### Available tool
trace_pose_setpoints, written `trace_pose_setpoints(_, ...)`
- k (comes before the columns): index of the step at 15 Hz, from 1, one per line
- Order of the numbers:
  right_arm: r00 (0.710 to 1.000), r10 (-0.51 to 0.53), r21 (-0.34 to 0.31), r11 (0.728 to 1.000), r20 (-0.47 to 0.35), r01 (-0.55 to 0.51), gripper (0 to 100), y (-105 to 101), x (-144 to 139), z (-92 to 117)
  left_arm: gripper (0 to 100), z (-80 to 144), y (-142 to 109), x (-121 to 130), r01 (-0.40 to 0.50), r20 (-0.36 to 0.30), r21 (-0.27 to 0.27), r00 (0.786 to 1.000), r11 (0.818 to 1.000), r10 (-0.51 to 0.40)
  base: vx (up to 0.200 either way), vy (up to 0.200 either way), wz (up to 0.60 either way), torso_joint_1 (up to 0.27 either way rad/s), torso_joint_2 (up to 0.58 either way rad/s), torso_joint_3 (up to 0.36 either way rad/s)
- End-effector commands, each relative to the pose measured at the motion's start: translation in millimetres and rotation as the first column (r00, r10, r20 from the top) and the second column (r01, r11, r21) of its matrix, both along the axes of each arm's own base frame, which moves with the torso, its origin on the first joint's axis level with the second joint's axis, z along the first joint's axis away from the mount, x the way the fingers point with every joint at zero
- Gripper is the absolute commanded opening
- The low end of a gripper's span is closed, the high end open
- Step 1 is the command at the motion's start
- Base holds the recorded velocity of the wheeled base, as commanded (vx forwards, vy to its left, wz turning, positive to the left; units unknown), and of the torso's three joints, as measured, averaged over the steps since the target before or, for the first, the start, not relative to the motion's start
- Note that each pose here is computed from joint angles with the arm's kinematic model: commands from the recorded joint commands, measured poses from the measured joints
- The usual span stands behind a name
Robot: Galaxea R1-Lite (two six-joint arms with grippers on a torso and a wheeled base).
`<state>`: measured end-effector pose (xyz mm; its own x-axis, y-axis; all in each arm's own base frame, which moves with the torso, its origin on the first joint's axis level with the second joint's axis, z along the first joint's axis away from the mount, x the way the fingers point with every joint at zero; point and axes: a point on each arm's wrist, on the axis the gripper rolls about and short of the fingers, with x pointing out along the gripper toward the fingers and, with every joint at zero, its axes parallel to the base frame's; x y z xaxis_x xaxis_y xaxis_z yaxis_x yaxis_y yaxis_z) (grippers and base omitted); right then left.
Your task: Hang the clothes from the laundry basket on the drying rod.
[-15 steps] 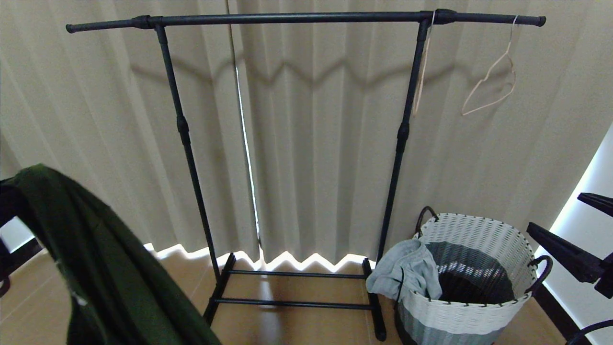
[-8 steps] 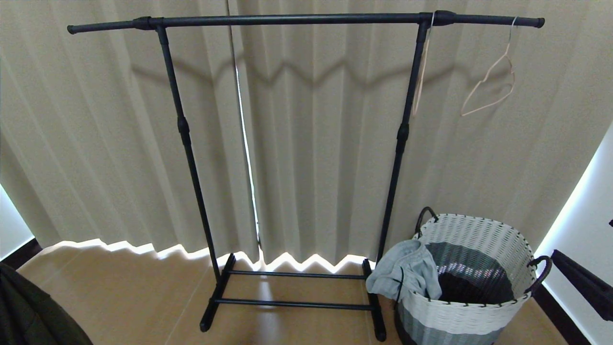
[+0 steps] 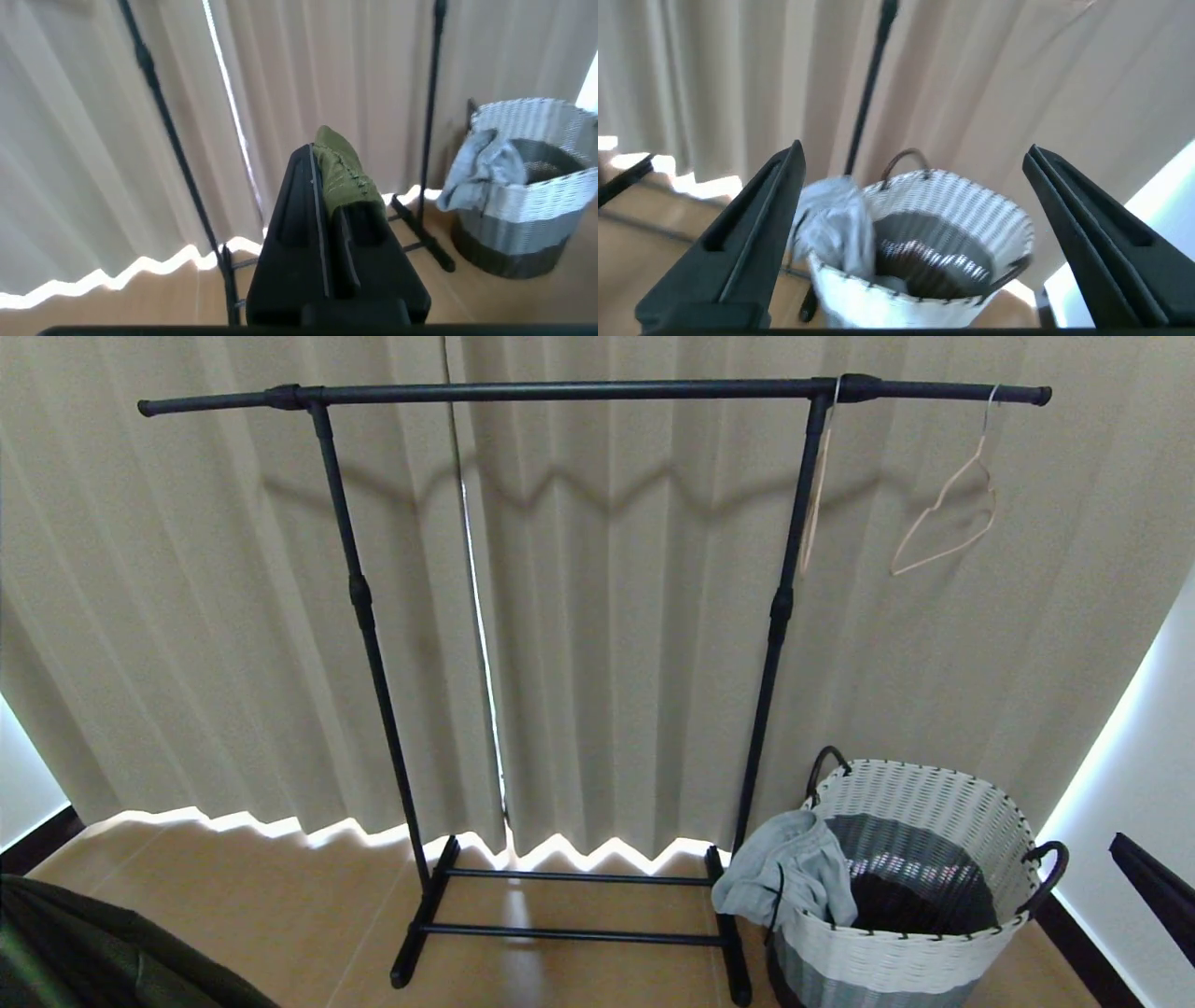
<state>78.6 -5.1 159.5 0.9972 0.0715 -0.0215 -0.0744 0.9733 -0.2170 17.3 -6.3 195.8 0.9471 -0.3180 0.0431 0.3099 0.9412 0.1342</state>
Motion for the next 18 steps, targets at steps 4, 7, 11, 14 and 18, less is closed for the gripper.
trace_pose_setpoints(4, 0.995, -0.010, 0.011, 1.000, -0.095, 0.011, 100, -3, 22, -3, 0, -1, 0, 1, 0.001, -0.004, 0.005, 1.000, 1.000, -0.001, 0.000, 0.000, -0.60, 0.080, -0.39, -0.313)
trace_pose_setpoints(7, 0.994, -0.009, 0.012, 1.000, -0.105, 0.011, 100, -3, 21, -6, 0, -1, 0, 1, 0.004, -0.002, 0.004, 1.000, 1.000, -0.004, 0.000, 0.000, -0.20, 0.121, -0.44, -0.325)
trace_pose_setpoints(11, 0.993, 0.003, 0.015, 1.000, -0.121, -0.001, 100, -2, 15, -14, 0, -1, 0, 1, 0.004, 0.005, 0.003, 1.000, 1.000, -0.004, 0.000, 0.000, 0.00, 0.089, -0.29, -0.203)
trace_pose_setpoints(14, 0.995, 0.006, 0.013, 1.000, -0.104, -0.004, 100, -1, 9, -15, 0, -4, 0, 2, 0.004, -0.005, 0.005, 1.000, 1.000, -0.004, 0.000, 0.000, 0.00, 0.006, -0.02, -0.015)
trace_pose_setpoints(18, 0.992, 0.003, 0.010, 1.000, -0.122, -0.002, 100, -1, 11, -17, 0, -8, -1, 4, 0.003, -0.024, 0.006, 1.000, 1.000, -0.003, 0.000, 0.000, 0.15, 0.002, 0.00, -0.001)
